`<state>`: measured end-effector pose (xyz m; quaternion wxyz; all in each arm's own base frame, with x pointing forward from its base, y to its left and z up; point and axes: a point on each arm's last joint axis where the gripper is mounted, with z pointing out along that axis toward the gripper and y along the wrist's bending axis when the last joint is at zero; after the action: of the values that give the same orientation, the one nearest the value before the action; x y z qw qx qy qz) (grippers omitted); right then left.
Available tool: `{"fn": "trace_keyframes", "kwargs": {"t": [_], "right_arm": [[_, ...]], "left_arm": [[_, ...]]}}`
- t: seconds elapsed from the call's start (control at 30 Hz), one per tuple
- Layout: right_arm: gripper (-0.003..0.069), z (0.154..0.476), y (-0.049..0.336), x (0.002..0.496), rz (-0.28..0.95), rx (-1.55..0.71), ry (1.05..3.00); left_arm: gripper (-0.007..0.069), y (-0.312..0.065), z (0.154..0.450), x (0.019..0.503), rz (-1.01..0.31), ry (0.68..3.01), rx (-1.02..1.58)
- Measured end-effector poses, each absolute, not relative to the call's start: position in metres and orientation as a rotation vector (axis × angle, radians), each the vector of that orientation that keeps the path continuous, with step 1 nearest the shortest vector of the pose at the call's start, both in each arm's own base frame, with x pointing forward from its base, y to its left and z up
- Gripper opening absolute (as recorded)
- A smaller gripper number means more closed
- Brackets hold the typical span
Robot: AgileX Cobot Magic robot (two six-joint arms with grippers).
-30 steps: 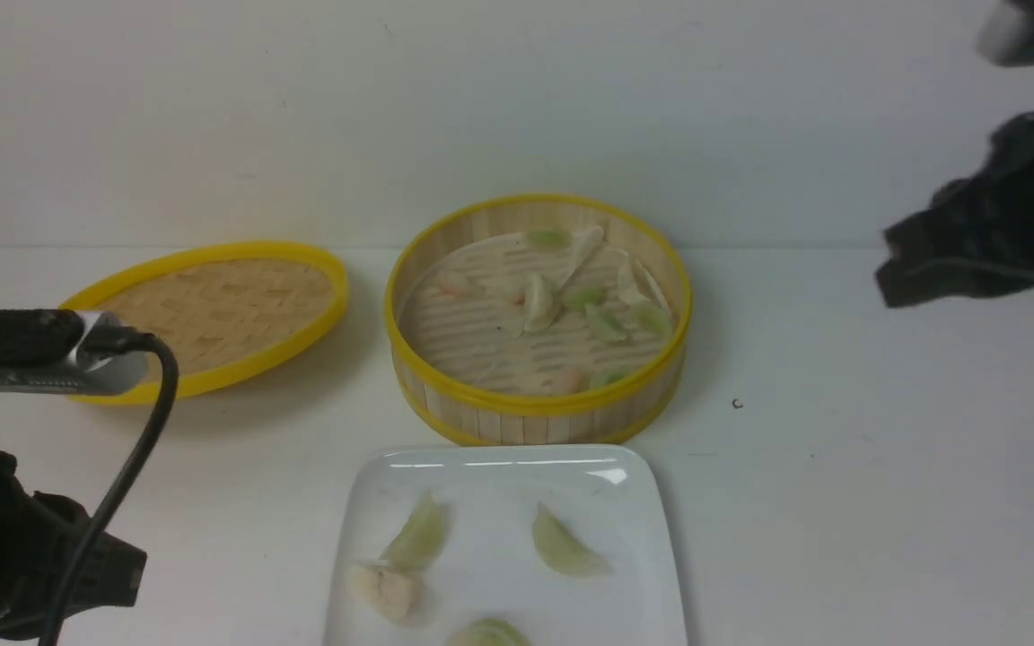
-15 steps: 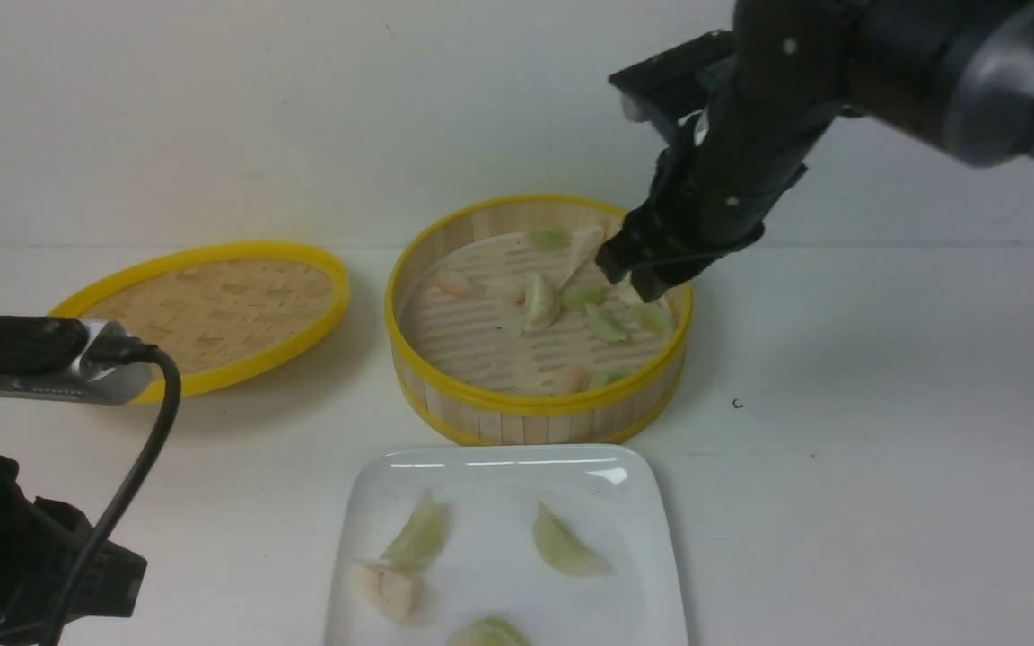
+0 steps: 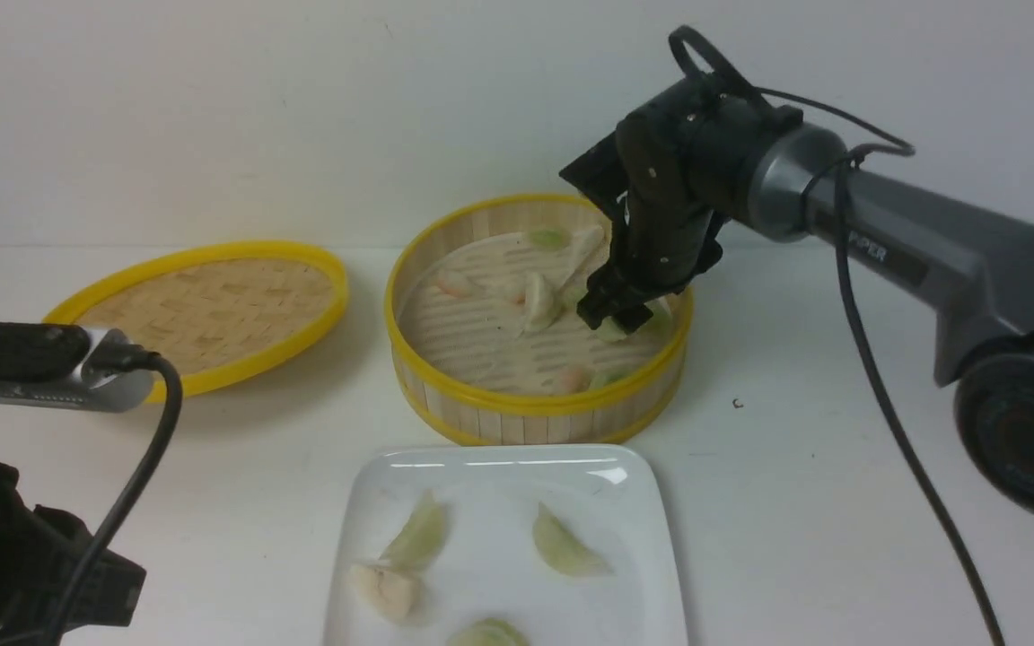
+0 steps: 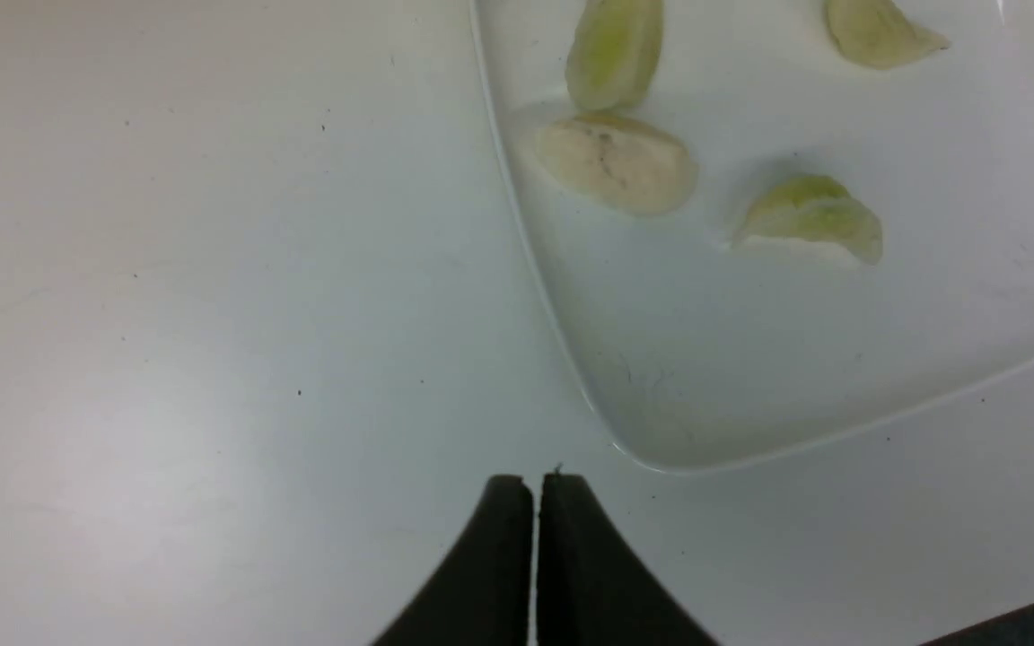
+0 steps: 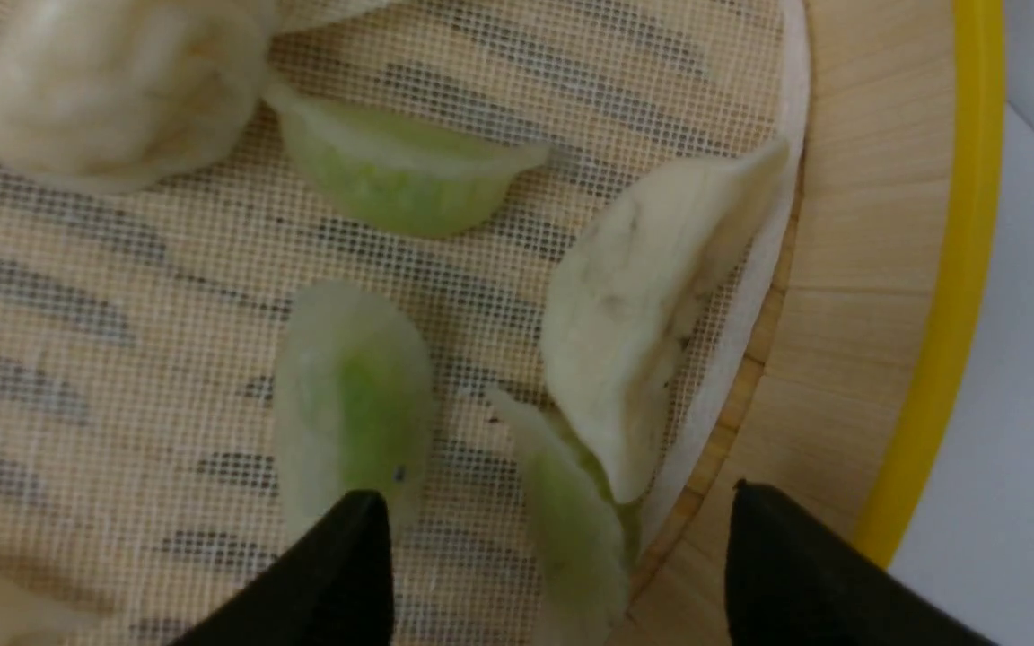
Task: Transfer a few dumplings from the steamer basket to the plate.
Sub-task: Use the right arm to grab a dumpling from inside the steamer
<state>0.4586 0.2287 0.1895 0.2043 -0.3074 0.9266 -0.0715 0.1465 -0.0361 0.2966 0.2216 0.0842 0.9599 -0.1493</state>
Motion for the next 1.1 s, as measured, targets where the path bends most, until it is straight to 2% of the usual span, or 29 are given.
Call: {"fn": "trace_keyframes", "kwargs": {"t": [0.17,0.23,0.27,0.3,0.33,0.37,0.4,0.47,0.57,0.67,0.93,1.0,1.1], "right_arm": [[0.0453,0.184,0.230,0.460,-0.197,-0.843,2.594],[0.0419,0.183,0.230,0.460,-0.196,-0.829,2.606],[0.0367,0.181,0.230,0.459,-0.187,-0.815,2.624],[0.0347,0.181,0.230,0.459,-0.186,-0.815,2.625],[0.0252,0.176,0.229,0.458,-0.178,-0.813,2.654],[0.0239,0.176,0.229,0.459,-0.183,-0.815,2.653],[0.0142,0.177,0.228,0.459,-0.189,-0.811,2.657],[0.0042,0.179,0.226,0.459,-0.184,-0.799,2.667],[0.0016,0.185,0.228,0.459,-0.158,-0.782,2.682],[0.0008,0.200,0.234,0.458,-0.065,-0.747,2.685],[0.0007,0.299,0.239,0.422,0.179,-0.683,2.544],[0.0006,0.312,0.238,0.402,0.244,-0.697,2.556],[0.0006,0.307,0.243,0.370,0.311,-0.795,2.610]], "left_arm": [[-0.0006,-0.036,0.297,0.146,-0.413,2.654,0.233],[-0.0006,-0.036,0.297,0.146,-0.413,2.654,0.233],[-0.0006,-0.036,0.297,0.146,-0.413,2.654,0.233],[-0.0006,-0.036,0.297,0.146,-0.413,2.654,0.233],[-0.0006,-0.036,0.297,0.146,-0.413,2.654,0.233],[-0.0006,-0.036,0.297,0.146,-0.413,2.654,0.233],[-0.0006,-0.036,0.297,0.146,-0.413,2.654,0.233],[-0.0006,-0.036,0.297,0.146,-0.413,2.654,0.233],[-0.0006,-0.036,0.297,0.146,-0.413,2.654,0.233],[-0.0006,-0.036,0.297,0.146,-0.413,2.654,0.233],[-0.0006,-0.036,0.297,0.146,-0.413,2.654,0.233],[-0.0006,-0.036,0.297,0.146,-0.413,2.654,0.233],[-0.0006,-0.036,0.297,0.146,-0.413,2.654,0.233]]}}
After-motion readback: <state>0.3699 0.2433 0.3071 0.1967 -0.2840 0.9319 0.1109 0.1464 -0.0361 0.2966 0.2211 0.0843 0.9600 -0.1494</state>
